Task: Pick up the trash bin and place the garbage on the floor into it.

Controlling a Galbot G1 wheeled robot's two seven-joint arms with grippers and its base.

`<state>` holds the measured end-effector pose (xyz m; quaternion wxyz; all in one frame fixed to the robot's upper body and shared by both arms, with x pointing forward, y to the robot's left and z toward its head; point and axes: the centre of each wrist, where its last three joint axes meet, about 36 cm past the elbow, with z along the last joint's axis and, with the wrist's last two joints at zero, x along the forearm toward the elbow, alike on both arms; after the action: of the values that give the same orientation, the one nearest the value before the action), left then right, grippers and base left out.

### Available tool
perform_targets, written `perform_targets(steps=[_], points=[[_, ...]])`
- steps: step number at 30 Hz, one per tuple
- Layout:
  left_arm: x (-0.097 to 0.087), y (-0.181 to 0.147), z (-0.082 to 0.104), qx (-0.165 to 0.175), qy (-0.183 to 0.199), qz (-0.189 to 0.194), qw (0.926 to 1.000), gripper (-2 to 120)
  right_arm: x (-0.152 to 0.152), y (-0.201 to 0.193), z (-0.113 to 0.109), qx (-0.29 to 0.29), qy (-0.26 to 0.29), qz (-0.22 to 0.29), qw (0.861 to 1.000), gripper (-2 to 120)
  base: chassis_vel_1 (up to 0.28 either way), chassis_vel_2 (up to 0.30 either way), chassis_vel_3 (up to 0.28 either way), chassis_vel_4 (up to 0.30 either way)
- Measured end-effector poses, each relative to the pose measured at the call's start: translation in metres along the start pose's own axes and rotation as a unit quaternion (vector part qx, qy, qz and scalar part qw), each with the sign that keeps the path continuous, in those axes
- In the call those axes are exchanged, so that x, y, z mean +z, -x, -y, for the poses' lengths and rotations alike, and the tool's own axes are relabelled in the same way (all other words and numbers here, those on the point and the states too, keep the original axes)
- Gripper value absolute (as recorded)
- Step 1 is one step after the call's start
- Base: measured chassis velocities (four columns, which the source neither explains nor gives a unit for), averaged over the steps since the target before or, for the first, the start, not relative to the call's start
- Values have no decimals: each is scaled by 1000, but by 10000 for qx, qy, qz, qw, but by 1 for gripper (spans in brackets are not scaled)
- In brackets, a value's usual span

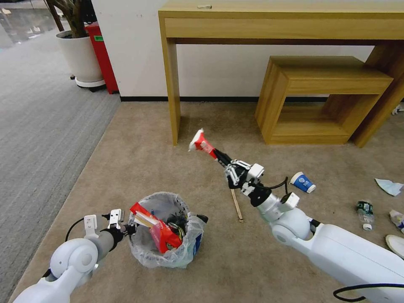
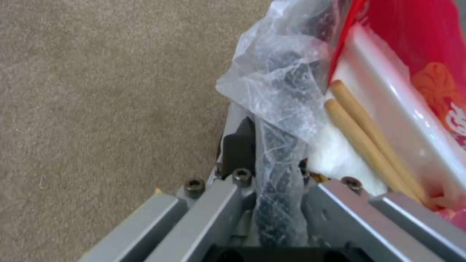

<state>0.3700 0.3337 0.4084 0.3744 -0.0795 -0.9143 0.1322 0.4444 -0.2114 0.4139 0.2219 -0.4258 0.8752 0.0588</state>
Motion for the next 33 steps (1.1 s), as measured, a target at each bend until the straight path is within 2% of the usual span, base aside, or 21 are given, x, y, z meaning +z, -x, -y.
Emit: perform_targets(steps=[17, 24, 33], points=[[-15, 10, 5, 89, 39, 49, 9999, 0, 17, 20, -34, -515, 468, 0, 9976, 0, 0, 0, 0, 0], [-26, 20, 8, 144, 35, 95, 9998, 0, 24, 30, -56, -798, 752, -46, 9940, 0, 0, 0, 0, 0], [-32, 26, 7, 153, 22, 109, 9998, 0, 31, 31, -74, -972, 954, -134, 9906, 0, 0, 0, 0, 0]])
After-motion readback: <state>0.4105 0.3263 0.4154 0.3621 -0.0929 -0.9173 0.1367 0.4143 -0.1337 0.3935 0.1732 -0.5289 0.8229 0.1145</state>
